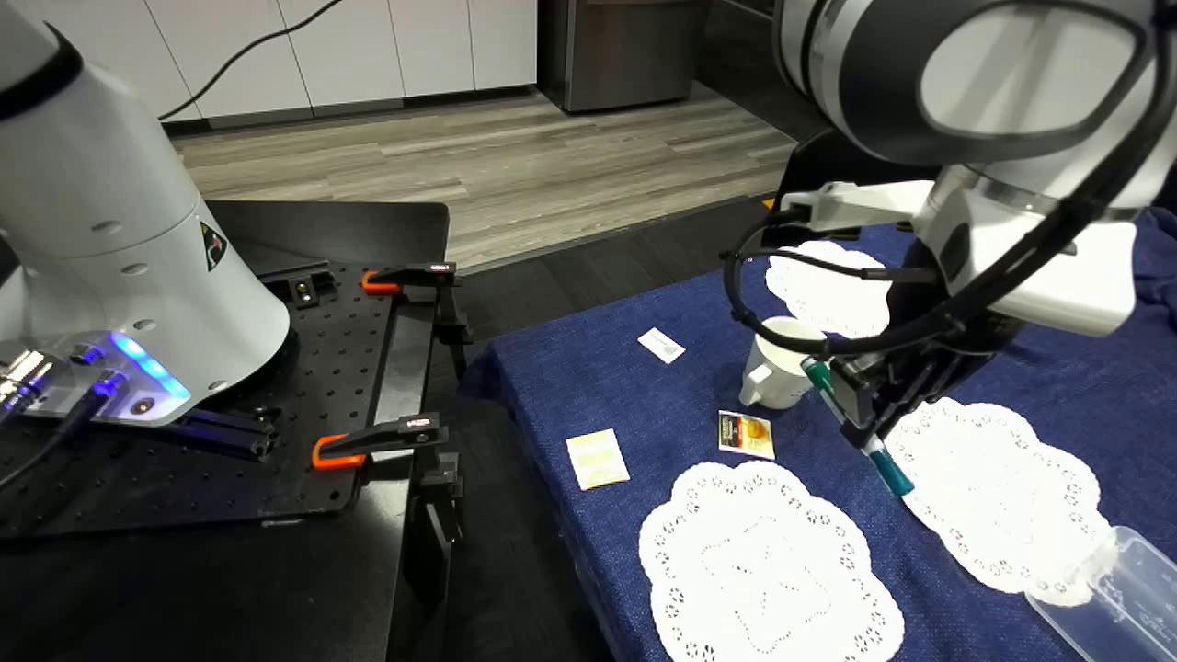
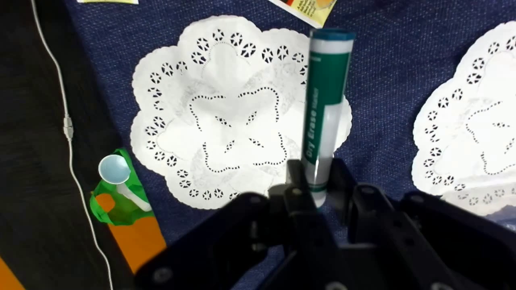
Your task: Pick up the green marker from the table and put it inside the mug
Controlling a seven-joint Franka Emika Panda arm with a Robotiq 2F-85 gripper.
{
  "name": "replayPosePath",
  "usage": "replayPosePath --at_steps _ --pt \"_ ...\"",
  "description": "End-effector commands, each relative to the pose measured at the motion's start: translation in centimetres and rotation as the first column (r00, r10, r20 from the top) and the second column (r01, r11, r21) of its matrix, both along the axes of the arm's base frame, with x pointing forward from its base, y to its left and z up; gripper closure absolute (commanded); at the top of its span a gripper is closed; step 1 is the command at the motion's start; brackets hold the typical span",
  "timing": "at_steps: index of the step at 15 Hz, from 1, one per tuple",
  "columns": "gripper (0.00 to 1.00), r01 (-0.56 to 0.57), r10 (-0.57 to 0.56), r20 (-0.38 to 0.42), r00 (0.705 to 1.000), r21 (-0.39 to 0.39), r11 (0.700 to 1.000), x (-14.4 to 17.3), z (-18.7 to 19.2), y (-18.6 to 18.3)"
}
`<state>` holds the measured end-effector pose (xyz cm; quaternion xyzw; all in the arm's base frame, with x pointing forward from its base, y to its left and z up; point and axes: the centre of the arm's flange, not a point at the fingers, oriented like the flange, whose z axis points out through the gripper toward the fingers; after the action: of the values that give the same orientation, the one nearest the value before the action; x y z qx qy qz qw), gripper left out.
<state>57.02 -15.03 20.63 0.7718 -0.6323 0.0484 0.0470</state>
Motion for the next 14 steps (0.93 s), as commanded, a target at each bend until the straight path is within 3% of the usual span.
replayPosePath --at_steps 1,5,9,12,14 --pt "0.95 -0.156 0.158 -0.096 0.983 0.027 0.987 0.0 2.0 2.9" --pt "0.95 -0.325 0.329 -0.177 0.927 0.053 0.944 0.8 2.1 5.8" --pt "0.95 -0.483 0.483 -0.193 0.854 0.05 0.874 1.8 1.9 7.6" --pt "0.95 -0.595 0.594 -0.207 0.777 0.066 0.801 2.5 1.5 8.7" --pt "0.95 -0.632 0.63 -0.211 0.747 0.07 0.772 2.7 1.2 9.6"
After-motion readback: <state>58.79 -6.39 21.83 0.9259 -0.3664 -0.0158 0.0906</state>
